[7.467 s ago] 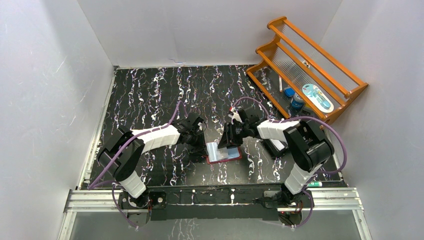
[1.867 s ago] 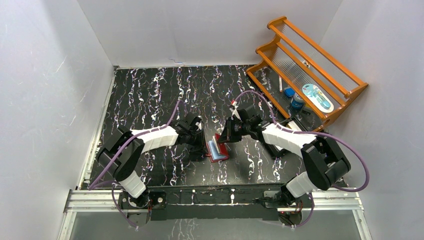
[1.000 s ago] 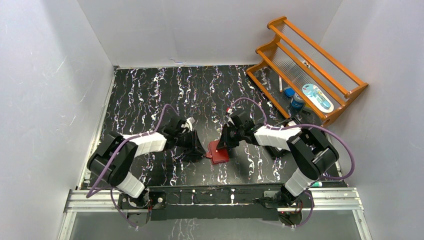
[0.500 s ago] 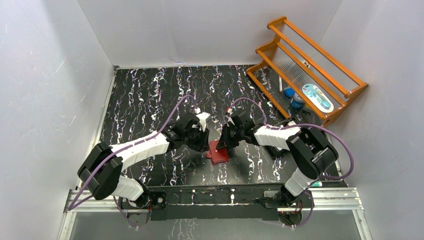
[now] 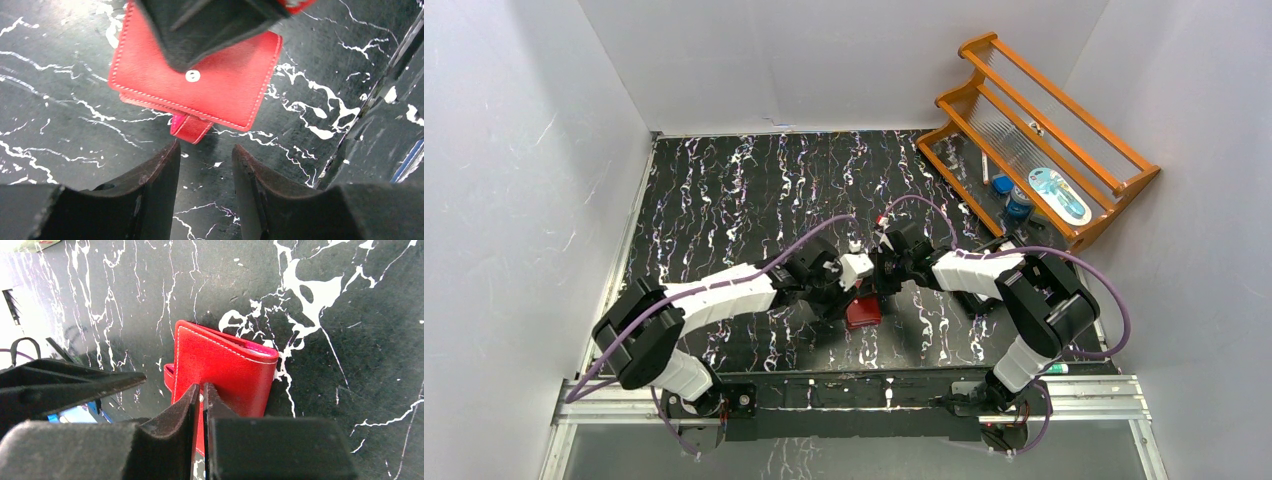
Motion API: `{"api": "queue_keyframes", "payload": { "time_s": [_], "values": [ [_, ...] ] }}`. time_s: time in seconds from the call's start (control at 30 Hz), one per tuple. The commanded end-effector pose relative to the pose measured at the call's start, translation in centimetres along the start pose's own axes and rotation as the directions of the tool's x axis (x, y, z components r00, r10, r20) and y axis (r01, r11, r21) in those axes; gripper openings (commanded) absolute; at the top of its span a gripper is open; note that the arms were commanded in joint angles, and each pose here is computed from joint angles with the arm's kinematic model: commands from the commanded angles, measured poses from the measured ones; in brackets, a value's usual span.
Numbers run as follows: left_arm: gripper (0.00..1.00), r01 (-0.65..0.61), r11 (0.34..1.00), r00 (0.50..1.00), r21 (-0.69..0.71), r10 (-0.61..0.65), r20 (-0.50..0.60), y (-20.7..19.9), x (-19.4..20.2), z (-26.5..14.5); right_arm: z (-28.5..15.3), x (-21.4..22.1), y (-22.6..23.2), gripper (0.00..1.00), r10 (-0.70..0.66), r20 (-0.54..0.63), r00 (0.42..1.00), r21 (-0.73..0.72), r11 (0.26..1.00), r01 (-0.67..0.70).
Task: Put the credit cards into the card holder
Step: Adjust the snap button on the card holder.
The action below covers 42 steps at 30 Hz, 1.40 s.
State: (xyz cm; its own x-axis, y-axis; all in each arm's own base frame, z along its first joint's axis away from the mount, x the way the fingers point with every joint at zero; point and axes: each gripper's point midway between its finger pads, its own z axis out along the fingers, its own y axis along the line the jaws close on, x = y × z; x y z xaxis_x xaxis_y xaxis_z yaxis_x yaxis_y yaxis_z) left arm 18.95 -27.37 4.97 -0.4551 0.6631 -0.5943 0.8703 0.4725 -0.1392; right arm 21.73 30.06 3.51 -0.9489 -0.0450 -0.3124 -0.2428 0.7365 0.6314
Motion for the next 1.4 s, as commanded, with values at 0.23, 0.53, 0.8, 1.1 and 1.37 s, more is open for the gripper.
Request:
{"api": "queue_keyframes", "payload": {
  "time_s": [0.23, 0.53, 0.8, 1.1, 1.37],
  "values": [
    [0.44, -0.213, 0.976, 0.977, -0.033, 0.213, -0.001, 0.2, -0.6, 1.4, 0.8, 1.5, -3.3, 0.16, 0.01, -0.031, 0.999, 0.117, 0.993, -0.006],
    [0.41, -0.246, 0.968, 0.969, -0.048, 0.245, -0.039, 0.3, 0.5, 2.7, 0.8, 1.4, -3.1, 0.16, 0.014, -0.03, 0.999, 0.109, 0.994, -0.01],
    [0.0, 0.071, 0.968, 0.969, -0.241, -0.01, 0.246, 1.4, -1.8, -1.0, 1.0, 3.2, -5.2, 0.16, 0.042, -0.054, 0.998, 0.166, 0.986, -0.033],
    [0.0, 0.318, 0.932, 0.881, -0.174, -0.223, 0.418, 1.3, -2.2, -1.7, 0.7, 3.5, -5.6, 0.16, 0.05, -0.053, 0.997, 0.186, 0.982, -0.04],
    [0.0, 0.457, 0.887, 0.771, -0.063, -0.36, 0.525, 1.3, -3.4, -2.8, 0.7, 3.5, -5.8, 0.16, 0.047, -0.054, 0.997, 0.195, 0.98, -0.036]
  ]
}}
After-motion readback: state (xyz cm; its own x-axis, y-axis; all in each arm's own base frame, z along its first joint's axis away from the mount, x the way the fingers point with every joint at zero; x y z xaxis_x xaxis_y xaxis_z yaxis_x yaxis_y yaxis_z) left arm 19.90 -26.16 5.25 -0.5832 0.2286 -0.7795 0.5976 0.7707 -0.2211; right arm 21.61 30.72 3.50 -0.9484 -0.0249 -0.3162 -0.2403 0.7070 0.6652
